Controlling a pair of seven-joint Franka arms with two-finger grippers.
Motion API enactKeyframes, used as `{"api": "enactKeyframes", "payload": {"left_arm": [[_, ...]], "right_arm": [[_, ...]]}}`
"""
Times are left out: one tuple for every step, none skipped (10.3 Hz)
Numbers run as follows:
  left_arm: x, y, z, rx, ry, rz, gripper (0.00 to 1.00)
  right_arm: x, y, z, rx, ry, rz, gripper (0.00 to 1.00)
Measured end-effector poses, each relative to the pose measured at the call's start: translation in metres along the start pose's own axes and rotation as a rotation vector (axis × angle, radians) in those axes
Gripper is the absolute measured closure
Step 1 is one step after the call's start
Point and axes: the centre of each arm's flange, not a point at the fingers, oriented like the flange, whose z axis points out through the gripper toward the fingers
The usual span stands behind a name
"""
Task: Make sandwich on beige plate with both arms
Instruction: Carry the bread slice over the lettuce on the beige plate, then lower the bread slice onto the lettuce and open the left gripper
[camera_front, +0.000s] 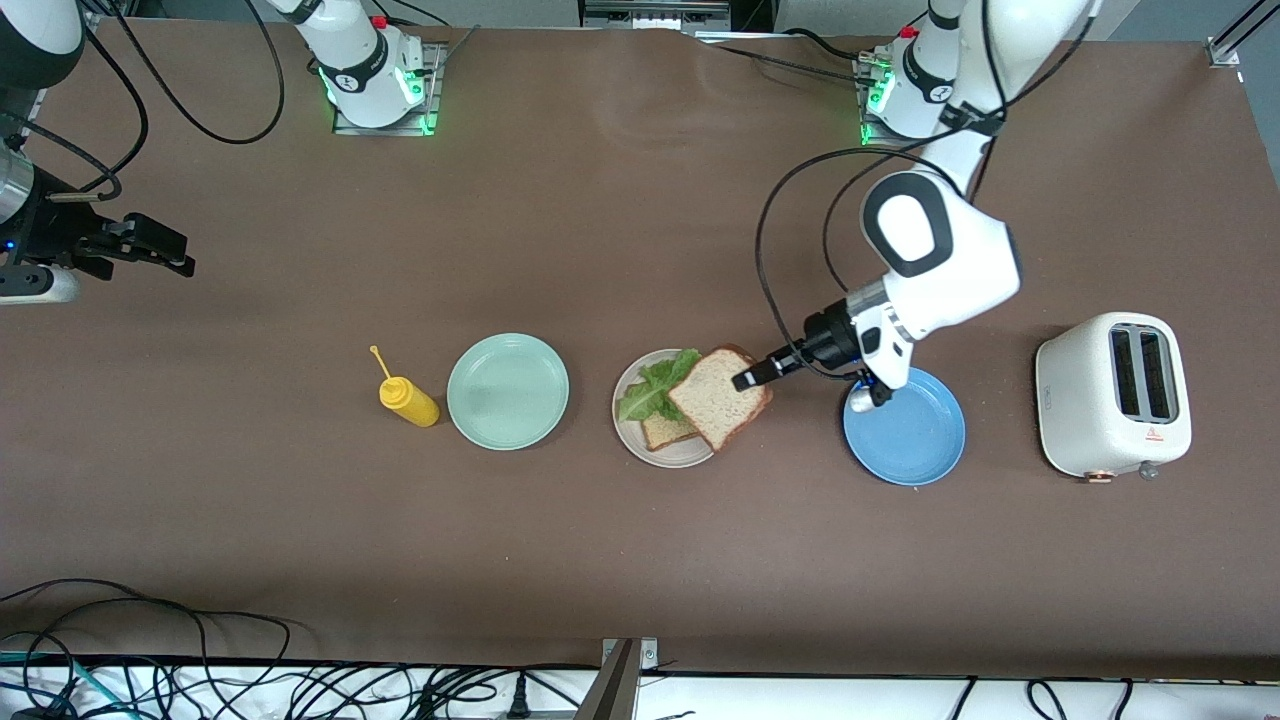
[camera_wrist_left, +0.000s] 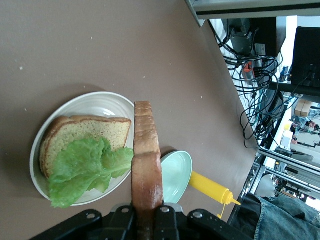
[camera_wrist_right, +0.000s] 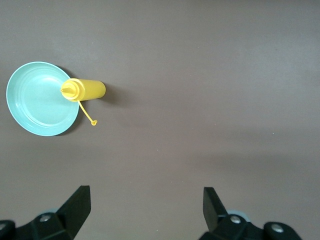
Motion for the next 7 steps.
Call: {"api": "enactKeyframes", "payload": {"left_arm": [[-0.005,-0.009,0.014,0.0,0.013,-0.017,0.91],[-0.008,-0.018,0.025,-0.007,0.015,-0.026,0.91],[-0.009,-0.025,0.031,-0.021,0.016,-0.042,0.91],[-0.01,-0.027,0.034,-0.037,0.016,-0.058,0.91],[-0.012,-0.023,0.035,-0.059,0.016,-0.079,0.91],[-0.014,-0.018,0.036,-0.085,0.017,-0.102,0.91],[-0.016,-0.013,0.038,-0.106,0.017,-0.117,0.91]], "right_arm": [[0.0,0.0,0.0,0.0,0.0,0.0,0.0],[0.0,0.0,0.0,0.0,-0.001,0.0,0.0],[0.0,0.0,0.0,0.0,-0.001,0.0,0.0],[0.0,0.0,0.0,0.0,-0.001,0.0,0.0],[0.0,0.0,0.0,0.0,-0.001,0.0,0.0],[0.0,0.0,0.0,0.0,-0.001,0.0,0.0],[0.0,0.0,0.001,0.0,-0.001,0.0,0.0]]}}
